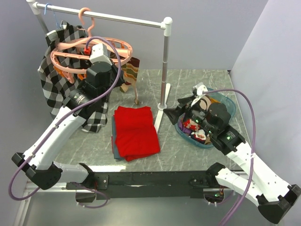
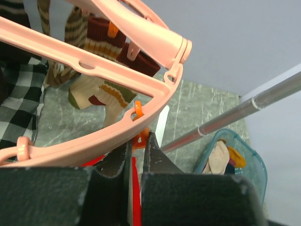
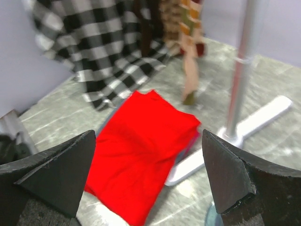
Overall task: Clip the socks to the hanger
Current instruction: Pick up the sock from the bin.
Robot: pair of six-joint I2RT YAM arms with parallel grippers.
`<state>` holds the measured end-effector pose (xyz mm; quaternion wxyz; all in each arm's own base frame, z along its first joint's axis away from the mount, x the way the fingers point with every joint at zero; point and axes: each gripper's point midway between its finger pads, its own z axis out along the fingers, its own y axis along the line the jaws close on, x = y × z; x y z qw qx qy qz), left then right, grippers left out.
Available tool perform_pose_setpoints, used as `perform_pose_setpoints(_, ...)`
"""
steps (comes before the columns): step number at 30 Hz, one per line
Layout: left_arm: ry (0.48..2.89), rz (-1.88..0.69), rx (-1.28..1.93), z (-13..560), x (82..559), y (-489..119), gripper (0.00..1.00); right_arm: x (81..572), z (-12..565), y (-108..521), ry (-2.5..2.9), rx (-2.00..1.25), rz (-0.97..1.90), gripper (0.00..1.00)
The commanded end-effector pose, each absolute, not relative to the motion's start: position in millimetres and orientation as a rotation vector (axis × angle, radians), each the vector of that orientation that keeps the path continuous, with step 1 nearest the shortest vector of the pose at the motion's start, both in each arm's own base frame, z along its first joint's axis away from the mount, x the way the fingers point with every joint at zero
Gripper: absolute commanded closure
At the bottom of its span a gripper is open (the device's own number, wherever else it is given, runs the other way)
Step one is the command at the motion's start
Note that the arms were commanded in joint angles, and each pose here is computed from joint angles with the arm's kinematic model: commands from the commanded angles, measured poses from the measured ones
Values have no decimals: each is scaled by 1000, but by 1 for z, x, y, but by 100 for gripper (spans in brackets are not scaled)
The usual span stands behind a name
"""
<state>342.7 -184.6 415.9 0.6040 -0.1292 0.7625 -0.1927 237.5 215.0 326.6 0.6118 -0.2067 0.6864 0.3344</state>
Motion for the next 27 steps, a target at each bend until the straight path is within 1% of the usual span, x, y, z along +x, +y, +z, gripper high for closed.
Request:
perform_pose_setpoints(1,1791,-487,-251,414,339,-193,99,268,325,179,1693,-271,553,0)
perform_pose_setpoints(4,1794,-484,-249,412,339,-193,99,286,273,144,1902,-129,360,0)
perform_pose_setpoints(5,1792,-486,-253,412,340,-193,99,285,253,133,1983,-95,316,0)
perform_pose_setpoints(8,1795,-480,-247,410,339,-192,99,296,217,106,2090,85,256,0)
perform_pose_setpoints(11,1799,-472,-254,408,339,-191,99,313,197,78,2127,239,192,2)
perform_pose_setpoints(12,1797,-475,-252,409,339,-191,99,317,192,74,2145,267,176,4)
perform_pose_setpoints(13,1800,-485,-241,409,339,-193,99,322,178,70,2191,281,143,4)
perform_pose_setpoints(15,1796,-491,-244,411,338,-193,99,327,168,62,2231,312,91,5)
perform_pose_setpoints(16,1798,-493,-235,411,338,-195,99,326,152,61,2276,313,72,9)
perform_pose_setpoints(17,1799,-497,-232,411,338,-195,99,323,144,61,2303,313,65,11)
perform_pose_setpoints(18,1798,-502,-227,412,337,-196,99,320,136,64,2329,314,84,12)
perform_pose_setpoints(19,1801,-502,-221,410,338,-197,99,317,128,66,2350,313,97,17)
perform_pose_setpoints(20,1801,-507,-218,410,337,-198,99,309,114,67,2385,314,106,19)
perform_pose_setpoints(21,1799,-513,-216,411,337,-198,99,305,108,72,2406,314,136,24)
perform_pose_setpoints(22,1797,-517,-211,411,337,-199,99,298,97,78,2449,305,175,26)
perform_pose_setpoints(25,1803,-530,-192,409,336,-202,99,286,82,88,2516,297,236,37)
perform_pose_setpoints(26,1803,-531,-187,410,335,-203,99,286,79,88,2522,301,242,37)
perform_pose_setpoints(27,1803,-538,-181,410,335,-203,99,285,76,89,2529,300,245,44)
